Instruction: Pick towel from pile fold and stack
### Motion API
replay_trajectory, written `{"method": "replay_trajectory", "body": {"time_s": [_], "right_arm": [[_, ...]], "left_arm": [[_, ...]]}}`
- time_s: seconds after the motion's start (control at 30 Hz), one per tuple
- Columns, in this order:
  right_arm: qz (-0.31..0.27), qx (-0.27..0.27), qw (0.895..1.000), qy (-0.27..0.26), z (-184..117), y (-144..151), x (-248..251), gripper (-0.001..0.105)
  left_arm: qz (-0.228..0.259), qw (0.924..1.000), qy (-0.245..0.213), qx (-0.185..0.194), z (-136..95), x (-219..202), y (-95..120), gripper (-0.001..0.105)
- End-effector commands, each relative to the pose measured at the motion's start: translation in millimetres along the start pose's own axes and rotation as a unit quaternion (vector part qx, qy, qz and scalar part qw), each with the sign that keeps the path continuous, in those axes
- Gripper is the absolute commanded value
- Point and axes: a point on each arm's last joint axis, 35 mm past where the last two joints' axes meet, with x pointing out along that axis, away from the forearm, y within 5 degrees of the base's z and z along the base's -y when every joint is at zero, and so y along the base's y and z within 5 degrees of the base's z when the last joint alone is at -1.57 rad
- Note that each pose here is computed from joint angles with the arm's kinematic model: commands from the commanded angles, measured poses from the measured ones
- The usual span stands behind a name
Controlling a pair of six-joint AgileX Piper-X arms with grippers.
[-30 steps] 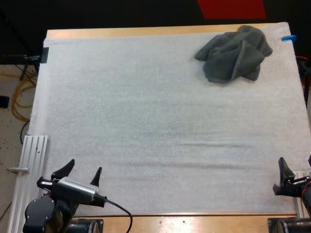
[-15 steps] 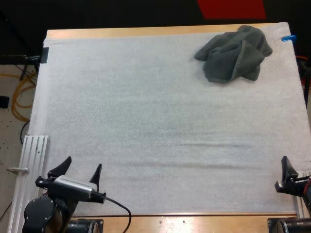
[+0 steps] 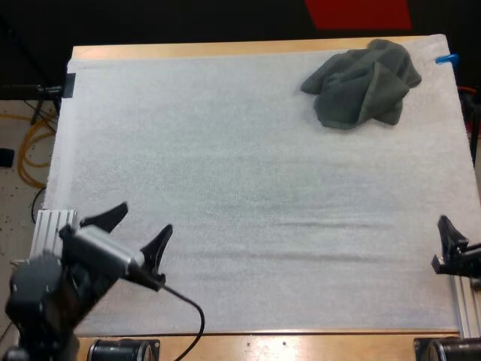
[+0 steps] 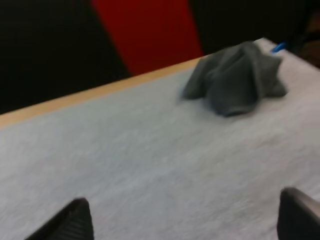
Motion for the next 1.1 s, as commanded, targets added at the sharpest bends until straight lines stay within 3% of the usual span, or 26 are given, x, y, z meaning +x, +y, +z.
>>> {"method": "replay_trajectory", "body": {"time_s": [0.0, 0.23, 0.53, 0.67, 0.8, 1.07], "right_arm": [[0.024, -0.003, 1.000, -0.012, 9, 0, -2, 0.070], [0.100, 0.007, 0.995, -0.013, 56, -9, 19, 0.070], [0.082, 0.030, 0.995, 0.043, 88, -29, 120, 0.070], [0.039, 0.056, 0.994, 0.080, 89, -38, 179, 0.070], [0.036, 0.084, 0.990, 0.109, 85, -42, 228, 0.070], [0.040, 0.143, 0.970, 0.191, 57, -46, 331, 0.070]], "left_arm": [[-0.021, 0.9998, -0.004, 0.000, 8, 2, -2, 0.072], [-0.097, 0.9947, -0.003, 0.032, 31, 20, -13, 0.072], [-0.119, 0.9921, 0.031, 0.023, 33, 48, -12, 0.072], [-0.121, 0.9922, 0.019, 0.027, 37, 55, -11, 0.072], [-0.121, 0.9921, 0.017, 0.028, 39, 60, -10, 0.072], [-0.119, 0.9922, 0.030, 0.023, 39, 70, -7, 0.072]]}}
